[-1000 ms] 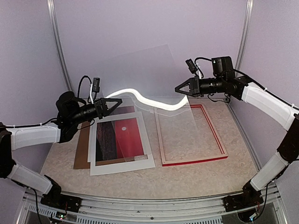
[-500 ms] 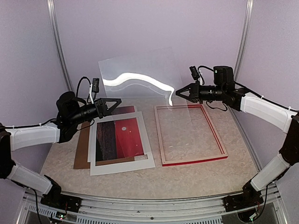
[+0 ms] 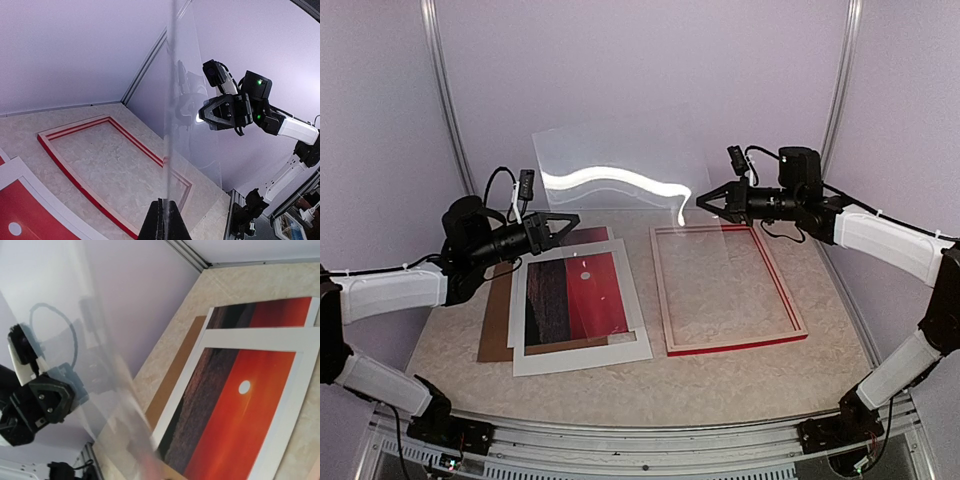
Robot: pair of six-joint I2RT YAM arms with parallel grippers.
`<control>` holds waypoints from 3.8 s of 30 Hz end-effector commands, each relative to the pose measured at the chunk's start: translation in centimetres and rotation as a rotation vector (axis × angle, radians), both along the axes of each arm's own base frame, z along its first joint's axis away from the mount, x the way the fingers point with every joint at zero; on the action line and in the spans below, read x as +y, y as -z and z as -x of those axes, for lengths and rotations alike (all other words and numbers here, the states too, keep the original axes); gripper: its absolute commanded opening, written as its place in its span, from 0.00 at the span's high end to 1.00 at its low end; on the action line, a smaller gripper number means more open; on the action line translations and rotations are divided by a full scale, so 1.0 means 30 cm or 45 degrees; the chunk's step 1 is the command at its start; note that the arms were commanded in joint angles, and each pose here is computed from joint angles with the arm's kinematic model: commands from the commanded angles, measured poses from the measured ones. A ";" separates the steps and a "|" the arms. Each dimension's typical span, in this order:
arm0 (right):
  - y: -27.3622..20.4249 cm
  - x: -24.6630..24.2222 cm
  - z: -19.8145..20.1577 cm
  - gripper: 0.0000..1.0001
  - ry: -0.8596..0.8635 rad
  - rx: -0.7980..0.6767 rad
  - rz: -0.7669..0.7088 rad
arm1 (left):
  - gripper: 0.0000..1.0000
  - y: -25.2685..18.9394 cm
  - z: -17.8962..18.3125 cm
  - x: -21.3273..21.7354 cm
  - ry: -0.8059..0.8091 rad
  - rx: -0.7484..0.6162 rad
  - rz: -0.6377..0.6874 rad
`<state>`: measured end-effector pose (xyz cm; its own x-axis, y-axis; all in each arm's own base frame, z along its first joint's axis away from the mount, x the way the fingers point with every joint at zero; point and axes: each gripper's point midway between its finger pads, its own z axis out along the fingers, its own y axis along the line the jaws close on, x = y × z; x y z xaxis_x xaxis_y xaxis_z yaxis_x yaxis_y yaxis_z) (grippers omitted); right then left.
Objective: Put the photo into the frame
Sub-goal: Pass from the right arm to the left, then move the frame body to the center of the board, then place the glass panel in the frame body.
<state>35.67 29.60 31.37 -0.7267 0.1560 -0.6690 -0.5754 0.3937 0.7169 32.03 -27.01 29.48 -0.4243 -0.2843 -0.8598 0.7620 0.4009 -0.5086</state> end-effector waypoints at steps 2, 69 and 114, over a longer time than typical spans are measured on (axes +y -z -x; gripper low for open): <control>0.016 -0.050 -0.027 0.80 0.086 -0.032 0.094 | 1.00 -0.059 -0.031 0.034 -0.072 0.045 -0.022; 0.918 0.518 0.689 0.28 -0.391 0.297 0.899 | 1.00 -0.405 -0.015 0.311 -0.471 0.113 -0.223; 0.606 -0.994 0.029 0.25 1.028 0.384 1.134 | 1.00 -0.248 0.380 -0.695 0.599 0.545 0.237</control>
